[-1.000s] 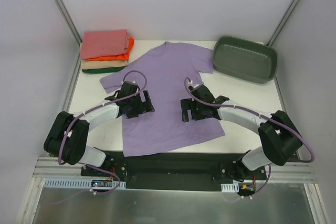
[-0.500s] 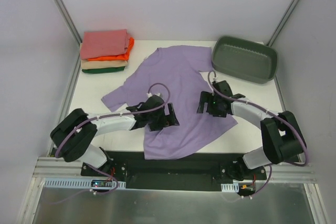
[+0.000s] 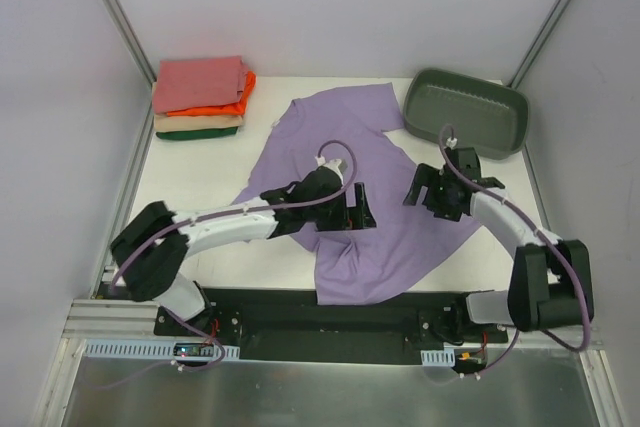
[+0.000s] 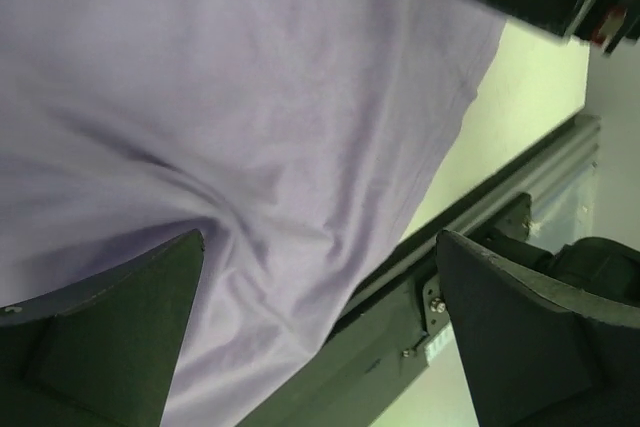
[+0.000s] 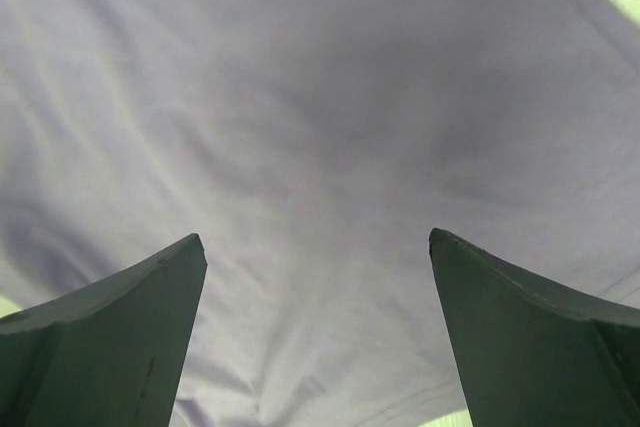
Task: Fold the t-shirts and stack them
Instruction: Flatten out the tshirt
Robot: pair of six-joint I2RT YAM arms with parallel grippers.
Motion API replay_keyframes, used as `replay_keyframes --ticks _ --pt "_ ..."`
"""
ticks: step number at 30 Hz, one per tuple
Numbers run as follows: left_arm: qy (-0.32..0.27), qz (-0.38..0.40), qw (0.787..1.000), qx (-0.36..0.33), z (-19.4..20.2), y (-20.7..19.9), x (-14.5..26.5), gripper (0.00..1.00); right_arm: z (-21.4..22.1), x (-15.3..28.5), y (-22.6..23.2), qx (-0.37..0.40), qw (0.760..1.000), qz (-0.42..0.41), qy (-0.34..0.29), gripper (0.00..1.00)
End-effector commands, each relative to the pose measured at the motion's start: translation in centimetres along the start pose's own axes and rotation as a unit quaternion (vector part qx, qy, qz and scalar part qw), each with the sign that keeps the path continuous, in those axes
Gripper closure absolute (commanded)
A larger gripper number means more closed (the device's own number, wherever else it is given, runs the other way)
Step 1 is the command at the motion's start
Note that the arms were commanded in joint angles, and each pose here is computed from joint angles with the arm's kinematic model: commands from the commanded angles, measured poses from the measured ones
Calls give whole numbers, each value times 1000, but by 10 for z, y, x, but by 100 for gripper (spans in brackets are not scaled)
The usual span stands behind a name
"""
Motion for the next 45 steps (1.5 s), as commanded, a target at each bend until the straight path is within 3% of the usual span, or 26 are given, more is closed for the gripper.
replay_keyframes --ticks 1,5,11,17,20,25,28,32,37,40,45 --pt "-122 -139 981 -63 -18 31 61 1 38 24 13 74 997 -16 12 4" --pt "-188 -201 960 -44 -20 67 101 1 92 22 37 154 985 -35 65 4" --pt "-214 -242 946 17 -29 117 114 1 125 -2 33 120 987 -6 111 4" --pt "-178 -270 946 29 -55 147 89 1 104 -21 7 65 987 39 139 4" --pt "-147 -271 950 54 -57 159 78 1 82 -22 7 15 986 -20 165 4" --pt "-95 -212 971 57 -48 151 66 1 34 -27 4 -39 982 -41 179 4" --pt "-93 -177 978 59 -40 142 75 1 4 -30 -10 -62 983 -17 174 4" --pt "-113 -189 973 67 -21 149 90 1 -37 -37 -41 -97 981 47 160 4" --pt "-109 -222 963 104 7 162 102 1 -89 -33 -68 -67 980 162 96 4" --pt "-105 -256 952 127 22 170 112 1 -101 -14 -57 -47 987 147 47 4" --pt "-105 -261 946 162 43 178 116 1 -80 22 -22 28 995 89 -34 4"
Point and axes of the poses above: each gripper's point midway between its finger pads, its own x axis back along the fingers, its own y axis along the line the jaws close on, z = x × y, the point moved 8 cm from there along x, back along the fingers, and after that the axes turned 7 degrees about -x, right-handed, at the moved point
